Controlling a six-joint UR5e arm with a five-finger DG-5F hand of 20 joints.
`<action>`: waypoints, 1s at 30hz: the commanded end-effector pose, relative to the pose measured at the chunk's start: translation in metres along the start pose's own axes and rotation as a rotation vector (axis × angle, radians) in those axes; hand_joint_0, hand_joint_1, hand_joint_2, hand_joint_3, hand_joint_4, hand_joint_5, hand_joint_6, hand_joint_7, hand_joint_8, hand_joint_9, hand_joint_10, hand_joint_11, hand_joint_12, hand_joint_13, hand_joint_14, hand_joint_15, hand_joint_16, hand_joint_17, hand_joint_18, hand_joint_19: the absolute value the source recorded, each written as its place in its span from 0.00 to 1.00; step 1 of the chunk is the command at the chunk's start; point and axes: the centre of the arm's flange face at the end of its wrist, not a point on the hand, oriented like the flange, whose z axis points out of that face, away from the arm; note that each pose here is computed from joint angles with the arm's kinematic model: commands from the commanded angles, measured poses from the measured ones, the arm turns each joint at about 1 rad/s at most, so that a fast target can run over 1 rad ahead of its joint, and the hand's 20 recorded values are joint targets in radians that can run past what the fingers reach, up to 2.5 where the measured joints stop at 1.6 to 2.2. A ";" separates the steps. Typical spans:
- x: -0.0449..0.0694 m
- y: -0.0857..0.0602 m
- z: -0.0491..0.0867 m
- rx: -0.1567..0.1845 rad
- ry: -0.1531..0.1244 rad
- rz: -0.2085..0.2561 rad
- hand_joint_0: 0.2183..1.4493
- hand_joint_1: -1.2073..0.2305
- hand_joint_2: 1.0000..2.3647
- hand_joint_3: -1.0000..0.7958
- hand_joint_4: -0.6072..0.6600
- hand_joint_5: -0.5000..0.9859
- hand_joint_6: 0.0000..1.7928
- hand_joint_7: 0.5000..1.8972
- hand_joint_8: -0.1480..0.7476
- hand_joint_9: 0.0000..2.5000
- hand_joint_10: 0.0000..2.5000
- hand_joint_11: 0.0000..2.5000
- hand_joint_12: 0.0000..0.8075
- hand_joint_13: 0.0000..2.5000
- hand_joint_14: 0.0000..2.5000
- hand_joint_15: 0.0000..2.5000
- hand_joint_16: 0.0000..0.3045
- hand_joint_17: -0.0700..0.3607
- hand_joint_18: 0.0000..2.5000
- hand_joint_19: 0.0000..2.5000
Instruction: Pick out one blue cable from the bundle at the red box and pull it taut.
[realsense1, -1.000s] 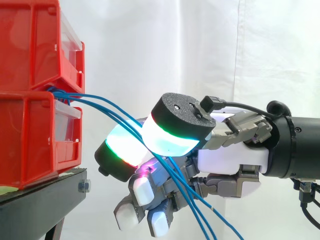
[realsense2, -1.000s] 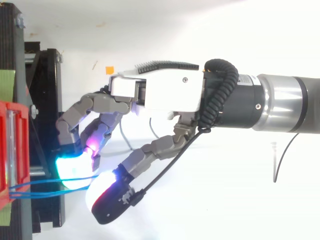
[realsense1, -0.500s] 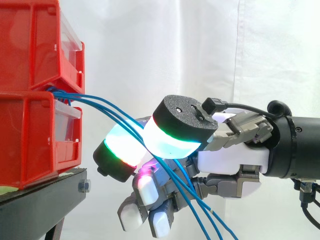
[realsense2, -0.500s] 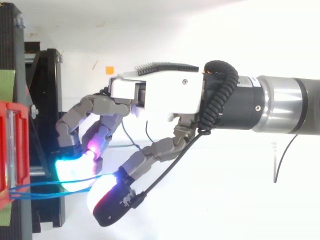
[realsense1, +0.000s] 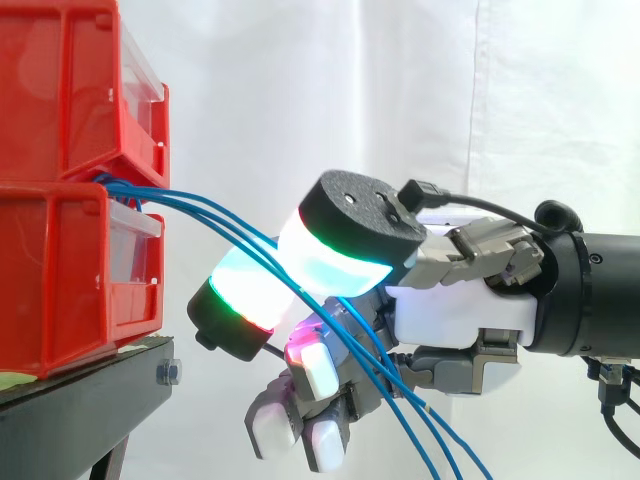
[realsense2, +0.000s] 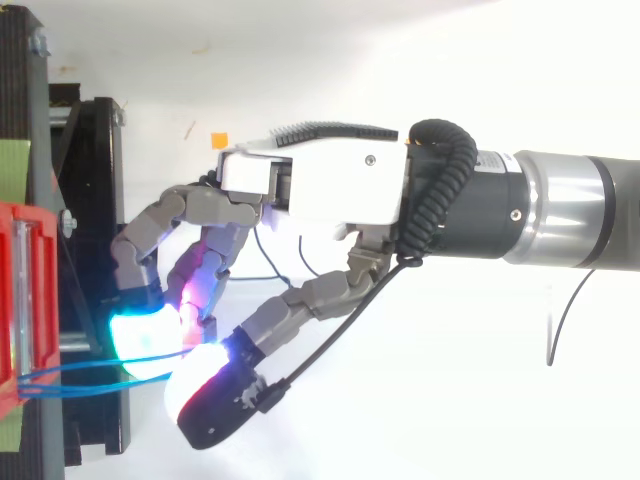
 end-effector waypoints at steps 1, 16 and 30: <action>0.000 0.000 0.000 0.002 0.000 0.000 0.27 0.31 0.00 0.28 0.54 0.27 0.50 0.33 0.53 0.51 0.01 0.23 0.54 0.39 0.01 0.20 0.19 0.47 0.37 0.29; 0.001 0.000 0.000 0.002 0.001 0.002 0.39 0.25 0.01 0.33 0.51 0.27 0.50 0.41 0.53 0.51 0.01 0.23 0.54 0.40 0.01 0.20 0.19 0.46 0.37 0.29; 0.001 0.000 0.000 0.004 0.000 0.003 0.45 0.15 0.00 0.28 0.33 0.28 0.51 0.44 0.49 0.56 0.01 0.26 0.50 0.44 0.01 0.24 0.18 0.44 0.38 0.29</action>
